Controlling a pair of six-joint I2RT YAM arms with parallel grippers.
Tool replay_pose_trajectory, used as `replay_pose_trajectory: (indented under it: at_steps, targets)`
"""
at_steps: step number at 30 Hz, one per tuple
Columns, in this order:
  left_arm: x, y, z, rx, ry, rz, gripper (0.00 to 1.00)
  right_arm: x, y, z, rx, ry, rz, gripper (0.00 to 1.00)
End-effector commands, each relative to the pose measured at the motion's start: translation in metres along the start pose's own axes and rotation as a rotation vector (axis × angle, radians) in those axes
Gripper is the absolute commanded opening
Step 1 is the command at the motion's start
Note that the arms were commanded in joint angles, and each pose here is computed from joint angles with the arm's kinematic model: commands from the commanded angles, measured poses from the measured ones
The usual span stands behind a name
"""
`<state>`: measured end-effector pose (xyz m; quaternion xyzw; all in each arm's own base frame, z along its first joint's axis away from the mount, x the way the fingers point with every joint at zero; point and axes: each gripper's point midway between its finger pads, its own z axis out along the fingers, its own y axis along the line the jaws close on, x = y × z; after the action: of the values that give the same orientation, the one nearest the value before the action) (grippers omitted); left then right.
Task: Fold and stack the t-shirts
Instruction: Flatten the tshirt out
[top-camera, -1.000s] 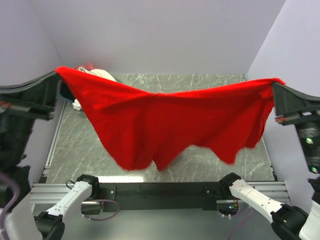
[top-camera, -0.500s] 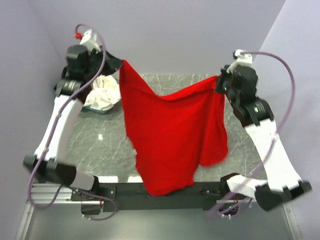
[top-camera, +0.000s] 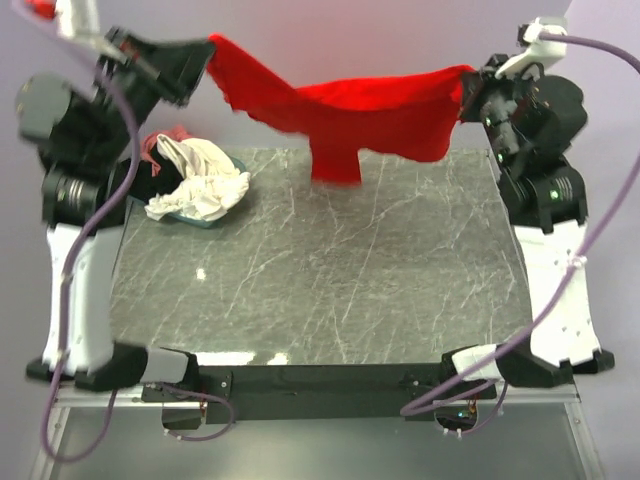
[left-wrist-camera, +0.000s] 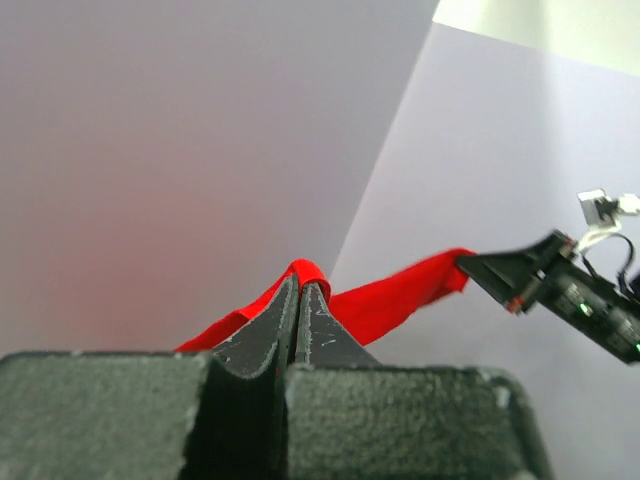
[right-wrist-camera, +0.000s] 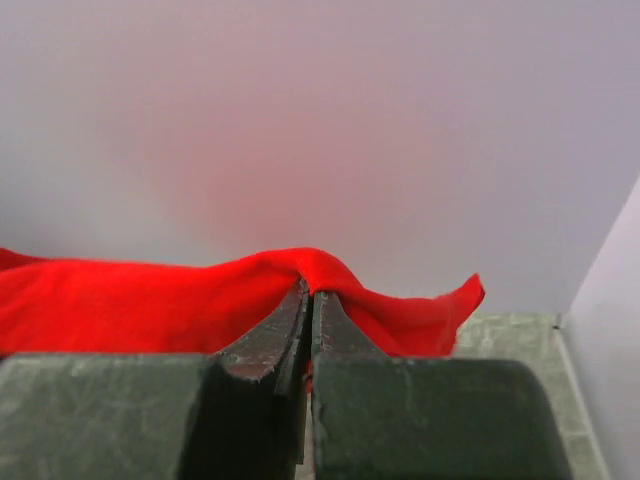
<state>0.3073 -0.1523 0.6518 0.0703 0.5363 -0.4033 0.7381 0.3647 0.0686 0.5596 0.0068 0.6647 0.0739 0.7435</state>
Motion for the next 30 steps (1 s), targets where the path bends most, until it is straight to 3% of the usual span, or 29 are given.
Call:
replay_pose_trajectory:
  at_steps: [1, 2, 4, 5, 7, 8, 10, 11, 13, 14, 15, 16, 18, 20, 25, 30]
  targets:
    - [0.022, -0.002, -0.011, 0.043, 0.026, -0.002, 0.01, 0.012, -0.003, -0.004, -0.020, 0.004, -0.090, 0.00]
    - [0.066, 0.022, -0.014, -0.006, 0.113, -0.058, 0.01, 0.046, -0.007, -0.002, -0.016, 0.076, -0.119, 0.00]
    - [0.096, 0.016, -0.033, 0.013, 0.164, -0.133, 0.01, 0.084, -0.011, -0.001, -0.017, 0.154, -0.151, 0.00]
    - [0.151, 0.037, -0.044, -0.039, 0.269, -0.200, 0.00, 0.127, -0.016, -0.002, -0.014, 0.245, -0.177, 0.00]
    - [0.194, 0.030, -0.069, -0.081, 0.338, -0.254, 0.01, 0.175, -0.020, -0.010, -0.018, 0.362, -0.196, 0.00]
    - [0.252, 0.028, -0.089, -0.112, 0.454, -0.305, 0.01, 0.218, -0.023, -0.020, -0.028, 0.471, -0.195, 0.00]
    - [0.286, 0.022, -0.119, -0.168, 0.505, -0.356, 0.00, 0.265, -0.025, -0.040, -0.033, 0.614, -0.173, 0.01]
    - [0.329, 0.025, -0.144, -0.210, 0.595, -0.394, 0.01, 0.296, -0.023, -0.053, -0.031, 0.702, -0.143, 0.07]
    - [0.356, 0.003, -0.172, -0.189, 0.679, -0.473, 0.02, 0.331, -0.020, -0.074, -0.031, 0.815, -0.096, 0.29]
    - [0.380, -0.005, -0.192, -0.185, 0.750, -0.497, 0.07, 0.336, -0.013, -0.080, -0.048, 0.827, -0.091, 0.47]
    - [0.381, -0.012, -0.202, -0.172, 0.759, -0.509, 0.24, 0.339, -0.008, -0.083, -0.067, 0.825, -0.086, 0.55]
    - [0.387, -0.012, -0.210, -0.199, 0.777, -0.518, 0.34, 0.340, -0.006, -0.089, -0.077, 0.815, -0.072, 0.62]
    - [0.385, -0.017, -0.223, -0.206, 0.782, -0.509, 0.51, 0.333, 0.000, -0.088, -0.098, 0.765, -0.046, 0.70]
    - [0.373, -0.009, -0.224, -0.250, 0.739, -0.479, 0.60, 0.328, 0.002, -0.089, -0.102, 0.724, -0.026, 0.74]
    - [0.357, 0.008, -0.205, -0.315, 0.649, -0.391, 0.72, 0.336, -0.007, -0.075, -0.007, 0.725, 0.015, 0.75]
    - [0.390, 0.011, -0.174, -0.309, 0.703, -0.356, 0.75, 0.378, -0.017, -0.061, 0.079, 0.848, 0.031, 0.74]
